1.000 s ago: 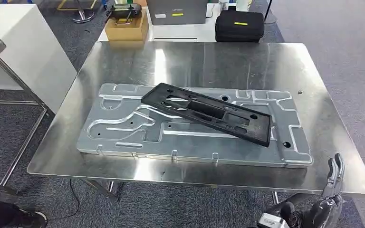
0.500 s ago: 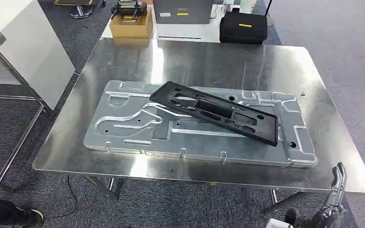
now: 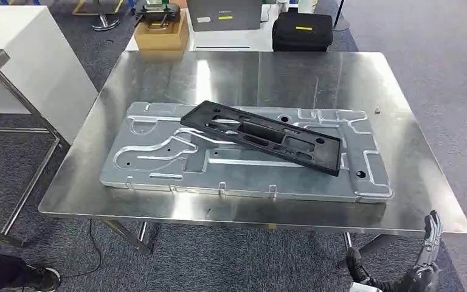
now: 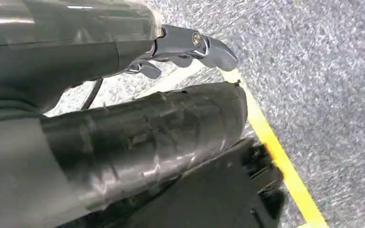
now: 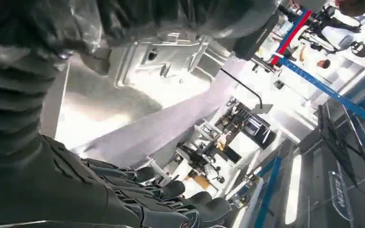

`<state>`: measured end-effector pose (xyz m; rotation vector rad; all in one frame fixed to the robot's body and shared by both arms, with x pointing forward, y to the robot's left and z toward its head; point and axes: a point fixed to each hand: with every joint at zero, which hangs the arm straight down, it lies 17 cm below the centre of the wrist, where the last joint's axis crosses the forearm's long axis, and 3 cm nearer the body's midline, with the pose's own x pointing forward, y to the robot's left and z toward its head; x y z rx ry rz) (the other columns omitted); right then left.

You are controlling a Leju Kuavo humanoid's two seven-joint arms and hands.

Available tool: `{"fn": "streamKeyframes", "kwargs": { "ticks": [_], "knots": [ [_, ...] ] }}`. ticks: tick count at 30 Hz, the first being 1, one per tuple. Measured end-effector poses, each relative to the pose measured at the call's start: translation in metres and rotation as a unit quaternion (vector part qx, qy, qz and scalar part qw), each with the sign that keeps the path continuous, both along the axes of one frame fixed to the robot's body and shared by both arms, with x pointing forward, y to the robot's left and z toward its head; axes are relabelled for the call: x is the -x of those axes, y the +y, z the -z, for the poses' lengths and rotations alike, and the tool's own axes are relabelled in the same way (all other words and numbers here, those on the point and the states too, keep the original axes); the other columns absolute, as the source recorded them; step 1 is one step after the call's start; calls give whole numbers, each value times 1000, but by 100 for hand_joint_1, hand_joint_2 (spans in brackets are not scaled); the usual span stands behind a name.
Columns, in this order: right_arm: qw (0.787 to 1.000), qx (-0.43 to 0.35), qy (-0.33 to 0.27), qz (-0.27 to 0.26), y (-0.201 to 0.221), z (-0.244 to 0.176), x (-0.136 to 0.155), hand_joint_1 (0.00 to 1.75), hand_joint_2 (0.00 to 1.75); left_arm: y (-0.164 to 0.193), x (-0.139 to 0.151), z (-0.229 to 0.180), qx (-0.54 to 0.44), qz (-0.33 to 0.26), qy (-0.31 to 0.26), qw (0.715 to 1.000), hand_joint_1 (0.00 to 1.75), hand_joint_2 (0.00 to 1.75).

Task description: Take the parts from the cabinet and place them on the table.

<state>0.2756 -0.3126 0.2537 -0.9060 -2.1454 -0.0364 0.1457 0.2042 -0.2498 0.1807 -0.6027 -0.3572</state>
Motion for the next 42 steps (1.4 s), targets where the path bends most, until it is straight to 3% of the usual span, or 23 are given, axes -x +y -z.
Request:
{"fn": "streamKeyframes", "kwargs": {
  "ticks": [8, 9, 42],
  "knots": [
    [1000, -1, 2, -2, 0, 1, 0, 0, 175, 0, -3, -1, 2, -2, -4, 1000, 0, 0],
    [1000, -1, 1, -2, 0, 1, 0, 0, 0, 0, -4, -1, 2, -2, -4, 1000, 0, 0],
    [1000, -4, 7, -9, -2, 5, 2, 0, 0, 0, -1, -1, 3, -10, -2, 1000, 0, 0]
  ]
}}
